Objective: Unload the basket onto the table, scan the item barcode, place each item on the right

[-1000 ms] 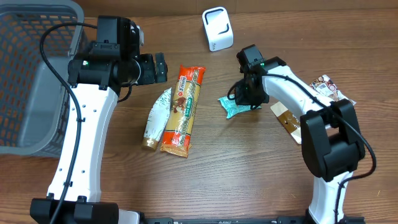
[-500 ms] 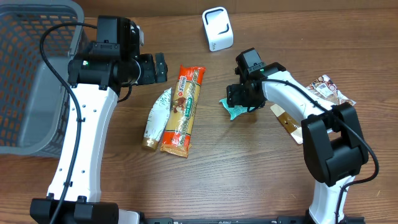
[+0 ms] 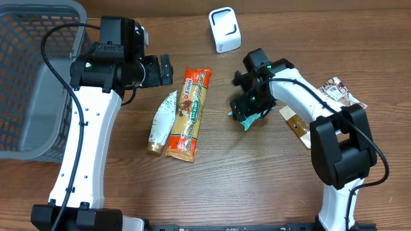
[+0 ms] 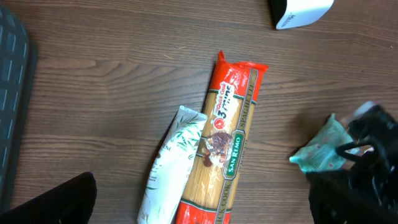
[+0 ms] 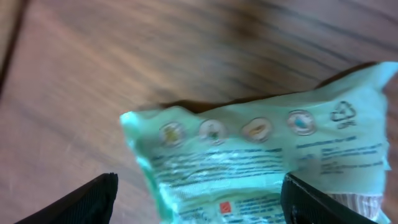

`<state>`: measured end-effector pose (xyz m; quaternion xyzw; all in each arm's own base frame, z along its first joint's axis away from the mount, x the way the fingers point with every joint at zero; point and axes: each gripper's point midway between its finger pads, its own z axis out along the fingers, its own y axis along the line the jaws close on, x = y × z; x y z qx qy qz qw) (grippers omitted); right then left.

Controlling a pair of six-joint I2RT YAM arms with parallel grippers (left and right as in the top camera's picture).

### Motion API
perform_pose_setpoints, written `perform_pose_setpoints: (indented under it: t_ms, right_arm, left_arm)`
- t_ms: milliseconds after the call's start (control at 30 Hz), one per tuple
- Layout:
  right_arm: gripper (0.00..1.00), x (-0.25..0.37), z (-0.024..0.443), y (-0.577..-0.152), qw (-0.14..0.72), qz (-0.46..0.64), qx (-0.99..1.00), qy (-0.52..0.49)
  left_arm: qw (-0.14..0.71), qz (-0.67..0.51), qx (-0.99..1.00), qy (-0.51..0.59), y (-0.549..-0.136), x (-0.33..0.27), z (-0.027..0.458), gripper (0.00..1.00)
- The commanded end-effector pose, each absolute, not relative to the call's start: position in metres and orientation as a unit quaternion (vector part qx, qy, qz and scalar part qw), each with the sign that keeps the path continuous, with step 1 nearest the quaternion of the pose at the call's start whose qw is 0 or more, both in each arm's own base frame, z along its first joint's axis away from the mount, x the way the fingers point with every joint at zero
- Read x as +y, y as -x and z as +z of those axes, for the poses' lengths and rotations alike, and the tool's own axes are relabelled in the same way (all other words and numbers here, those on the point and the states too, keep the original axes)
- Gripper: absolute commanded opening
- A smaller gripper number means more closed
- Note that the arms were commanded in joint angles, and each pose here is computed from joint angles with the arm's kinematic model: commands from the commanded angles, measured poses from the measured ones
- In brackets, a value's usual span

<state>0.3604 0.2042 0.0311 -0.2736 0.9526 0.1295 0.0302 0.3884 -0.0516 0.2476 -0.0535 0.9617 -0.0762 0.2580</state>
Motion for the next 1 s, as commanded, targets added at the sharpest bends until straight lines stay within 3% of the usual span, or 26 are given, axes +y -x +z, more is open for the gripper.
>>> perform_pose_setpoints:
  t_ms: [0, 233, 467, 600, 800, 967]
  right_arm:
    - [0.85, 0.244, 0.039, -0.346, 0.052, 0.168, 0.876, 0.448]
    - [0.88, 0.279, 0.04, -0.32, 0.046, 0.171, 0.851, 0.494]
    - [0.87, 0.297, 0.062, -0.329, 0.041, 0.198, 0.912, 0.356]
    - [0.77, 0.307, 0.076, -0.324, 0.025, 0.232, 0.919, 0.319]
    - [0.76, 0.315, 0.08, -0.337, 0.04, 0.243, 0.932, 0.267]
    - [0.64, 0.323, 0.082, -0.361, 0.082, 0.245, 0.944, 0.204]
  left_arm:
    - [0.273, -0.075, 0.958, 0.045, -0.389, -0.052, 0.259, 1.0]
    - [0.274, -0.075, 0.958, 0.045, -0.389, -0.052, 0.259, 1.0]
    - [0.273, -0.075, 0.958, 0.045, -0.389, -0.052, 0.259, 1.0]
    - [0.273, -0.075, 0.958, 0.045, -0.389, -0.052, 0.259, 1.0]
    - [0.274, -0.075, 0.958, 0.045, -0.389, -0.052, 0.259, 1.0]
    - [0.273, -0.075, 0.958, 0.044, -0.389, -0.052, 0.259, 1.0]
